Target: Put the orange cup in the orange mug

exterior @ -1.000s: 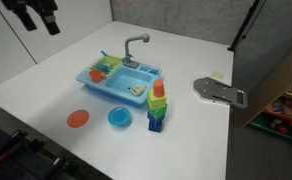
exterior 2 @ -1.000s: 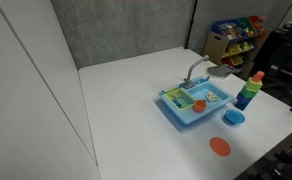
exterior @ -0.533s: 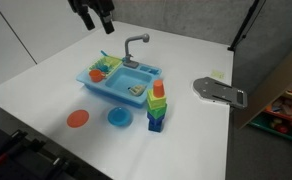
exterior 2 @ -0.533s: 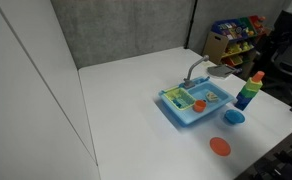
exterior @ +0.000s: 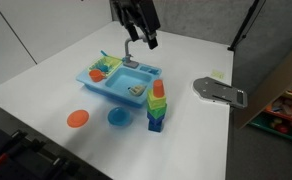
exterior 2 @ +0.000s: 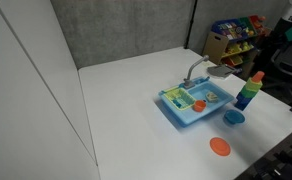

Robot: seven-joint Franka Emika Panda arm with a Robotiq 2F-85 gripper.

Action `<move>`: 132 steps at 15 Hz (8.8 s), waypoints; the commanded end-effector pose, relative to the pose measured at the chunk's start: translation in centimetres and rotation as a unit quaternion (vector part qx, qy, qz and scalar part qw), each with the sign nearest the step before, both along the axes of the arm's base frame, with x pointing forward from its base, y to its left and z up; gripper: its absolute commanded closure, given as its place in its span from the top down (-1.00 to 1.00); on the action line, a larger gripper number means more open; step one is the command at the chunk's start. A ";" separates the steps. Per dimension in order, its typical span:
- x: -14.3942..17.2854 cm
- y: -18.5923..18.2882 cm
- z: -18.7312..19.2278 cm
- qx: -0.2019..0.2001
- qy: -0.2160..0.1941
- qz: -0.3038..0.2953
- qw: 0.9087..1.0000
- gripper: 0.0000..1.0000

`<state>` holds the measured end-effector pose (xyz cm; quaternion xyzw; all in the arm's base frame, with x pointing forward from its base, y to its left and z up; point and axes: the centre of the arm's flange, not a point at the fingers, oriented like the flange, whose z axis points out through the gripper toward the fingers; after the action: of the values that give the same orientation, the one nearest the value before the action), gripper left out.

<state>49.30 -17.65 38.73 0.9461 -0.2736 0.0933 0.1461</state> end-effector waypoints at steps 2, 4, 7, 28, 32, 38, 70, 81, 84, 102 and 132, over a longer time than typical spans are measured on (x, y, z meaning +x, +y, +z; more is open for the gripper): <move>1.6 -3.9 -2.6 -0.004 -0.012 -0.059 0.998 1.00; 1.7 -5.0 -3.9 -0.002 -0.008 -0.078 0.997 1.00; 0.5 -5.0 -4.4 0.004 0.003 -0.078 0.997 1.00; -0.9 -6.3 -13.2 0.024 -0.057 -0.070 0.996 1.00; -0.6 -5.8 -14.0 0.020 -0.076 -0.063 0.995 0.32; -0.9 -5.5 -12.0 0.017 -0.082 -0.066 0.994 -0.67; -1.1 14.5 -11.7 0.079 -0.005 0.112 0.991 -0.27; 0.2 17.9 -12.6 0.091 -0.001 0.137 0.986 -0.77; 1.3 19.8 -13.4 0.101 -0.007 0.150 0.983 -0.77; 5.2 24.4 -18.8 0.119 -0.040 0.182 0.975 -0.77; 5.4 22.8 -16.2 0.134 -0.033 0.172 0.975 1.00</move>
<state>54.84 5.57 19.71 0.9851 -0.1265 0.1167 -0.0042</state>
